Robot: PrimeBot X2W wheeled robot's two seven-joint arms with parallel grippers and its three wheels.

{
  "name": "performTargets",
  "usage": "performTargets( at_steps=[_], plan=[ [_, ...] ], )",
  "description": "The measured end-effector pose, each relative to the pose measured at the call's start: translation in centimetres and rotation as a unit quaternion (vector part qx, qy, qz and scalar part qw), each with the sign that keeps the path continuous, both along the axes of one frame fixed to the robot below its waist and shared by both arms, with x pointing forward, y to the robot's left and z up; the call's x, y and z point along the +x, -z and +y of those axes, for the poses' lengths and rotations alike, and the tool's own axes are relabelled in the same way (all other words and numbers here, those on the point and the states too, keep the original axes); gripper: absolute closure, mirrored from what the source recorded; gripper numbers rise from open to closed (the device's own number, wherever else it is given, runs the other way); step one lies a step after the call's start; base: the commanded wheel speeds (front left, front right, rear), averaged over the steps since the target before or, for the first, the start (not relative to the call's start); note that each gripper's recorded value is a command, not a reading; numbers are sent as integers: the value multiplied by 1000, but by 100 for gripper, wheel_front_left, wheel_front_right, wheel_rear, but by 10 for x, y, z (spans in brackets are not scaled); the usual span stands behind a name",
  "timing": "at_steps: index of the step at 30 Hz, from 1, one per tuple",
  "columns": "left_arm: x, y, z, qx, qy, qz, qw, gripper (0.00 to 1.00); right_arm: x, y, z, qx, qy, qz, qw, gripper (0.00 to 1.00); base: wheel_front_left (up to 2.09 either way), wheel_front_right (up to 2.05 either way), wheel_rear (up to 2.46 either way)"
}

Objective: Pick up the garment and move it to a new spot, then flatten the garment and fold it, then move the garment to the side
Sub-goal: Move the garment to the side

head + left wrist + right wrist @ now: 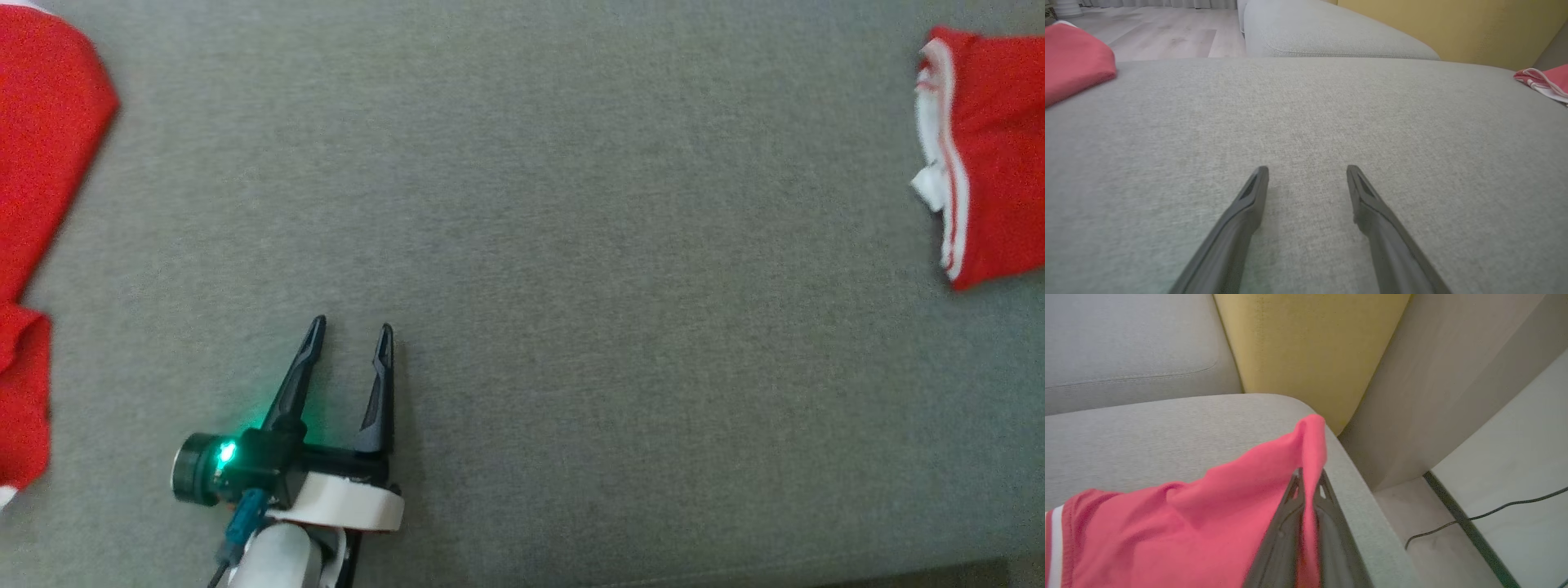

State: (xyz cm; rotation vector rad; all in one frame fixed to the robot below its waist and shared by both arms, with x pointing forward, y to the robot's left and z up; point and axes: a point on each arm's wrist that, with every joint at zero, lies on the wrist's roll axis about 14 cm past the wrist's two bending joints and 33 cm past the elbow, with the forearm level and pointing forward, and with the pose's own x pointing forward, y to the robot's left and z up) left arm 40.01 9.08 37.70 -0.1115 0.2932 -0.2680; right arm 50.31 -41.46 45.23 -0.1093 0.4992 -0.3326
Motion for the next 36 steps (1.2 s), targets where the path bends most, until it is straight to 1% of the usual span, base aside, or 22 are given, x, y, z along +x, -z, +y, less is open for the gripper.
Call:
performTargets(
  at_steps=[2, 3, 4, 5, 8, 9, 10, 13, 15, 18, 21, 26, 31, 33, 36],
  plan=[
    [3, 7, -5, -2, 8, 7, 1000, 0, -5, 2, -16, -19, 15, 6, 1000, 100, 0, 0, 0],
    [4, 10, -9, -1, 15, 9, 1000, 0, -7, 1, -21, -31, 18, 7, 999, 67, 0, 0, 0],
    [4, 12, -11, -2, 20, 11, 1000, 0, -9, 0, -26, -47, 19, 7, 999, 44, 0, 0, 0],
    [5, 13, -13, -2, 23, 12, 1000, 0, -10, -4, -31, -63, 20, 2, 998, 0, 0, 0, 0],
    [5, 11, -16, -4, 29, 8, 1000, 0, -8, -20, -37, -104, 11, -24, 994, 0, 0, 0, 0],
    [6, 7, -17, -5, 30, 2, 1000, 0, -2, -37, -35, -130, -3, -55, 990, 0, 0, 0, 0],
    [6, 5, -17, -4, 28, 0, 1000, 0, 0, -44, -33, -141, -9, -70, 987, 0, 0, 0, 0],
    [7, -4, -15, -4, 23, -13, 1000, 0, 6, -55, -16, -146, -28, -106, 983, 0, 0, 0, 0],
    [7, -11, -13, -9, 17, -20, 1000, 0, 8, -64, -1, -155, -48, -130, 978, 0, 0, 0, 0],
    [2, -21, -10, -15, 8, -28, 999, 0, 4, -75, 19, -153, -69, -165, 972, 0, 0, 0, 0],
    [-5, -30, -6, -20, -4, -34, 999, 0, -7, -74, 44, -141, -94, -185, 968, 0, 0, 0, 0],
    [-22, -41, 8, -20, -27, -42, 999, 0, -34, -72, 95, -97, -133, -227, 960, 0, 0, 0, 0],
    [-38, -49, 23, -14, -47, -51, 998, 0, -79, -47, 147, -37, -161, -228, 960, 0, 0, 0, 0],
    [-44, -52, 30, -13, -57, -54, 997, 0, -98, -35, 163, -11, -161, -223, 961, 0, 0, 0, 0],
    [-55, -52, 39, -13, -70, -53, 996, 0, -122, -24, 188, 17, -172, -219, 960, 0, 0, 0, 0]
  ],
)
